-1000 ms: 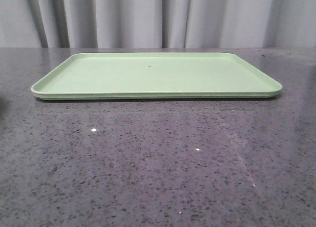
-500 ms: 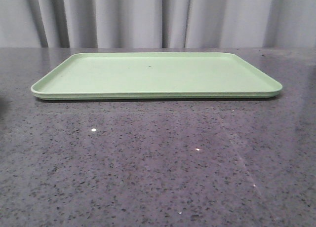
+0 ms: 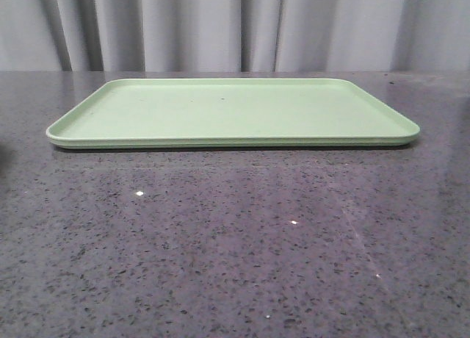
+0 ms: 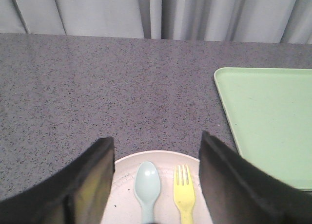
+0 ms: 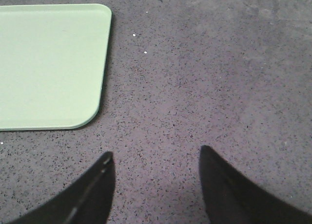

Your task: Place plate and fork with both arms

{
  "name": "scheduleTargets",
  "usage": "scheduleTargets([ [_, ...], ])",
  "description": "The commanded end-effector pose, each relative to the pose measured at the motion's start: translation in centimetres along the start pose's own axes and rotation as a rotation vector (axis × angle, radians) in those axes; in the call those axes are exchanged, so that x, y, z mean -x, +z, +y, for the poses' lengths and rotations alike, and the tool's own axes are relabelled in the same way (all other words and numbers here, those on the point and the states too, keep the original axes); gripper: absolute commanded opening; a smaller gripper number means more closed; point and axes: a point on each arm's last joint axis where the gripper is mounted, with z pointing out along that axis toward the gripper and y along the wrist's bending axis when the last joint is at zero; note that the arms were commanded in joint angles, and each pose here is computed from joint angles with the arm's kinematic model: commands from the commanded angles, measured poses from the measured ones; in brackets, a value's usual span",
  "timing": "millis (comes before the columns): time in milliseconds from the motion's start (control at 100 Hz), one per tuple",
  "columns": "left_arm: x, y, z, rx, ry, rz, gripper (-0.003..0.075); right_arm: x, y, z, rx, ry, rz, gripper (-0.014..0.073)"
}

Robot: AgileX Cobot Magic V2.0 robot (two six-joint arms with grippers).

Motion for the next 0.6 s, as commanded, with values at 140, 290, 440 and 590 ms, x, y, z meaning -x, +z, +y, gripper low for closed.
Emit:
scheduleTargets([
  [140, 1.72, -0.43, -0.15, -0.006, -0.004, -0.101, 0.0441, 1.79, -0.57, 0.17, 0.008, -0.017, -0.115, 0.0528],
  [290, 1.68, -0.43, -0.14, -0.005, -0.001, -0.096, 0.0441, 1.74, -0.56, 0.27, 0.02, 0.002, -0.11, 0.0528],
  [440, 1.57, -0.44, -0.09, -0.001, -0.049, -0.08, 0.0441, 1.74, -0.56, 0.27, 0.02, 0.002, -0.11, 0.0528],
  [590, 1.16, -0.18, 0.59, 0.075, -0.037, -0.006, 0.0441, 1.74, -0.56, 0.27, 0.02, 0.002, -0.11, 0.0528],
])
